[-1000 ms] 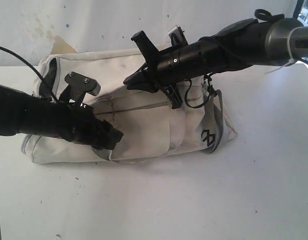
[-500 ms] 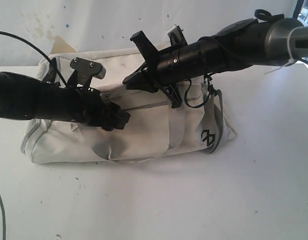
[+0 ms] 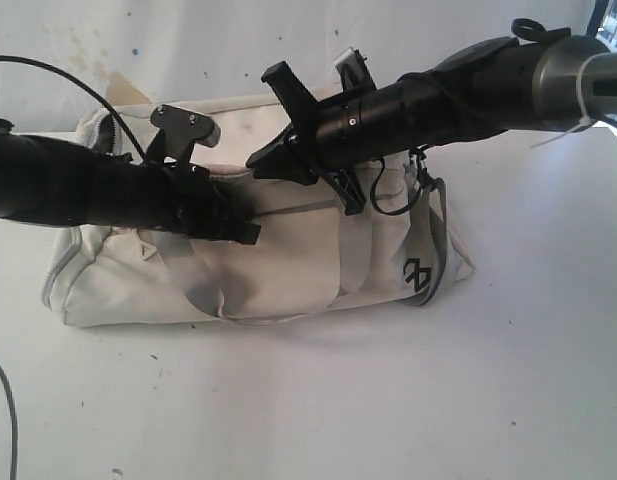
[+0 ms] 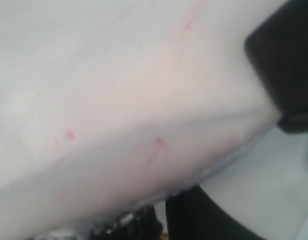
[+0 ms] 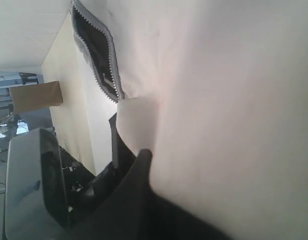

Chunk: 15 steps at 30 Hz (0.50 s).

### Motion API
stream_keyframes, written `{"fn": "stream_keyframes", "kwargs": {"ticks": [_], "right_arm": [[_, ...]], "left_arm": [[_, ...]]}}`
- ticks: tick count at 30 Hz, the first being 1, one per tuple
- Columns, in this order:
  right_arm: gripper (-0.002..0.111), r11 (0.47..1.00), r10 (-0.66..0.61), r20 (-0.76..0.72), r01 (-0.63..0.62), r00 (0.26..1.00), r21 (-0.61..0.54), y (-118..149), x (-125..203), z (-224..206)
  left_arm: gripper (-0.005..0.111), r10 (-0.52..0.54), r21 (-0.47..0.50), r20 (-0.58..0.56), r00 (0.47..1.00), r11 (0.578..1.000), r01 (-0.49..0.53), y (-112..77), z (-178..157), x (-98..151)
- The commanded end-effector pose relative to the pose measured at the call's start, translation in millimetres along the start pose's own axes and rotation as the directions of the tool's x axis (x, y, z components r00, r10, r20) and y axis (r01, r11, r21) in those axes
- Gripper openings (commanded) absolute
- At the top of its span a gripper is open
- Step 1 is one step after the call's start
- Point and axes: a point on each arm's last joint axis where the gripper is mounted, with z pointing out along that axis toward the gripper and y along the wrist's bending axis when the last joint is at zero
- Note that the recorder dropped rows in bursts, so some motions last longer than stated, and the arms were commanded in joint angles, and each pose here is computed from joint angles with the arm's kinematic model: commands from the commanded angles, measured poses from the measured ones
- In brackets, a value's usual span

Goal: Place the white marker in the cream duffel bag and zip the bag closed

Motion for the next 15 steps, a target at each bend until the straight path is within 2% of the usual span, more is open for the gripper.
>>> {"fn": "stream_keyframes", "kwargs": {"ticks": [1,3,7,11,15], "right_arm": [[0.0,0.999,-0.022,-0.036,0.021,0.999,-0.029,7.3,4.8,-5.3],[0.0,0.999,-0.025,-0.036,0.024,0.999,-0.03,7.3,4.8,-5.3],[0.0,0.999,-0.033,-0.036,0.032,0.999,-0.028,7.2,4.8,-5.3],[0.0,0.998,-0.061,-0.034,0.06,0.998,-0.024,6.7,4.7,-5.3],[0.0,0.995,-0.099,-0.032,0.099,0.995,0.01,3.6,4.3,-5.3]], "left_arm": [[0.006,0.002,-0.001,0.024,1.0,1.0,-0.002,-0.8,-0.2,-7.7],[0.0,0.002,-0.001,0.024,1.0,1.0,-0.002,-0.8,-0.2,-7.7],[0.0,-0.001,-0.001,0.022,1.0,1.0,0.001,-0.9,-0.2,-6.9],[0.0,-0.048,-0.005,0.006,0.999,0.999,0.048,-2.1,-4.3,-2.3],[0.0,-0.048,0.017,-0.042,0.998,0.999,0.049,-7.2,-12.3,6.9]]}}
